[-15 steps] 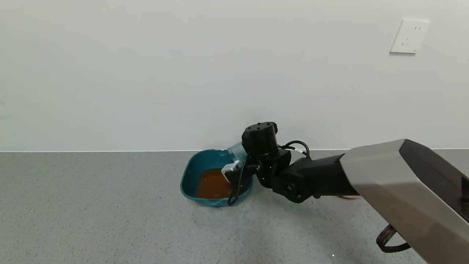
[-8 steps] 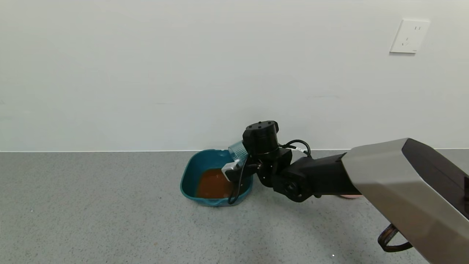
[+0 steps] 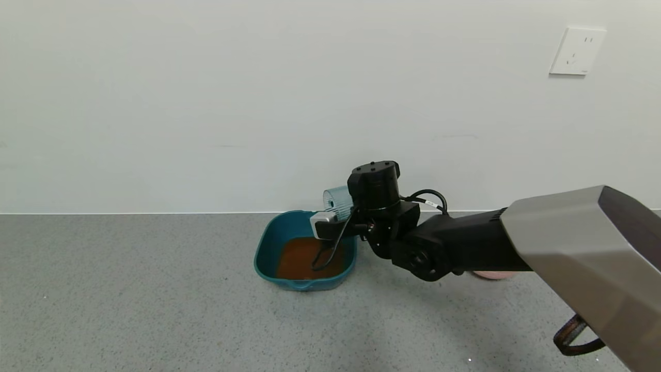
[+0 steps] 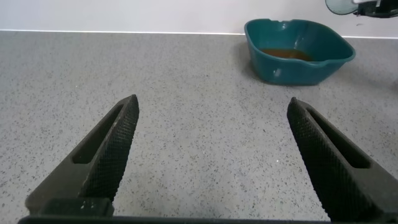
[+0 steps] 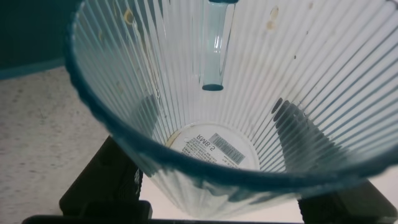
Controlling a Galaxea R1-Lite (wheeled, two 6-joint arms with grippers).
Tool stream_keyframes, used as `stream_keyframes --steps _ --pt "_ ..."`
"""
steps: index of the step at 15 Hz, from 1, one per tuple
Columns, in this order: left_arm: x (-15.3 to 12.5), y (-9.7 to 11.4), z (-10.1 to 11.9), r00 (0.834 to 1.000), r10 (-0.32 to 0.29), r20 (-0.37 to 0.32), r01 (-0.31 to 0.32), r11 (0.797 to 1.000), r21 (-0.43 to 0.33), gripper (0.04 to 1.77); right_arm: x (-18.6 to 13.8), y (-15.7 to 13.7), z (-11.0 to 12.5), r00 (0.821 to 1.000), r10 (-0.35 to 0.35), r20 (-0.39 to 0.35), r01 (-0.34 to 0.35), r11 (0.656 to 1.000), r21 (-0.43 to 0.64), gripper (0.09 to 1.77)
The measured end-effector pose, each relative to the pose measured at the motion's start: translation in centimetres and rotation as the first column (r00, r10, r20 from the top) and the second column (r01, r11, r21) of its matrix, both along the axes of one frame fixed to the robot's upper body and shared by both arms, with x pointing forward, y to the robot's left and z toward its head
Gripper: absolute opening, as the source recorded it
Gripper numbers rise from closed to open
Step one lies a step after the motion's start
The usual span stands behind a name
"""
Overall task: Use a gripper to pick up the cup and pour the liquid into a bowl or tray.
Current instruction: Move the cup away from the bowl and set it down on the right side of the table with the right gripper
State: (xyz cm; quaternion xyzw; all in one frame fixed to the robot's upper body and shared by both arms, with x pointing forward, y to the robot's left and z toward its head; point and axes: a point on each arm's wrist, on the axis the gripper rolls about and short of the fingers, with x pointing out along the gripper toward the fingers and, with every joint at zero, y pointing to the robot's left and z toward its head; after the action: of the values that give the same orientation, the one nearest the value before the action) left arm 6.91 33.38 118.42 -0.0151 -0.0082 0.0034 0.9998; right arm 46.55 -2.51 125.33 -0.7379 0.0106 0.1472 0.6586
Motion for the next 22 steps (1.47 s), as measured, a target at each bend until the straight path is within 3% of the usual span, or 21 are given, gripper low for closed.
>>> stream_keyframes --steps 2,4,8,9,11,16,17,19,22 --pt "0.0 0.0 0.0 1.0 0.0 0.0 0.0 1.0 0.0 1.72 -0.8 -0.5 0.1 0.999 -0.026 -0.039 0.03 0.993 0.111 1.35" --pt "0.0 0.0 0.0 1.0 0.0 0.0 0.0 1.0 0.0 1.72 -1.8 -1.3 0.5 0.995 -0.057 -0.087 0.077 0.965 0.252 1.35" --pt "0.0 0.0 0.0 1.0 -0.001 0.0 0.001 1.0 0.0 1.72 -3.9 -3.3 1.8 0.979 -0.104 -0.177 0.18 0.851 0.494 1.35" --pt "0.0 0.0 0.0 1.0 0.0 0.0 0.0 1.0 0.0 1.72 -4.5 -3.9 2.1 0.973 -0.114 -0.201 0.208 0.809 0.549 1.35" --pt "0.0 0.0 0.0 1.0 0.0 0.0 0.0 1.0 0.0 1.72 -5.7 -4.9 2.9 0.96 -0.122 -0.253 0.265 0.69 0.674 1.35" --pt "0.0 0.0 0.0 1.0 0.0 0.0 0.0 1.0 0.0 1.72 -7.9 -5.9 3.8 0.915 -0.079 -0.396 0.401 0.299 0.866 1.35" --pt "0.0 0.0 0.0 1.0 0.0 0.0 0.0 1.0 0.0 1.72 -8.4 -6.0 3.6 0.905 -0.065 -0.421 0.423 0.259 0.868 1.35" --pt "0.0 0.0 0.0 1.0 0.0 0.0 0.0 1.0 0.0 1.72 -9.1 -6.4 2.8 0.889 -0.064 -0.453 0.454 0.239 0.858 1.35" --pt "0.0 0.0 0.0 1.0 0.0 0.0 0.0 1.0 0.0 1.72 -9.8 -6.9 2.5 0.875 -0.049 -0.482 0.484 0.156 0.861 1.35"
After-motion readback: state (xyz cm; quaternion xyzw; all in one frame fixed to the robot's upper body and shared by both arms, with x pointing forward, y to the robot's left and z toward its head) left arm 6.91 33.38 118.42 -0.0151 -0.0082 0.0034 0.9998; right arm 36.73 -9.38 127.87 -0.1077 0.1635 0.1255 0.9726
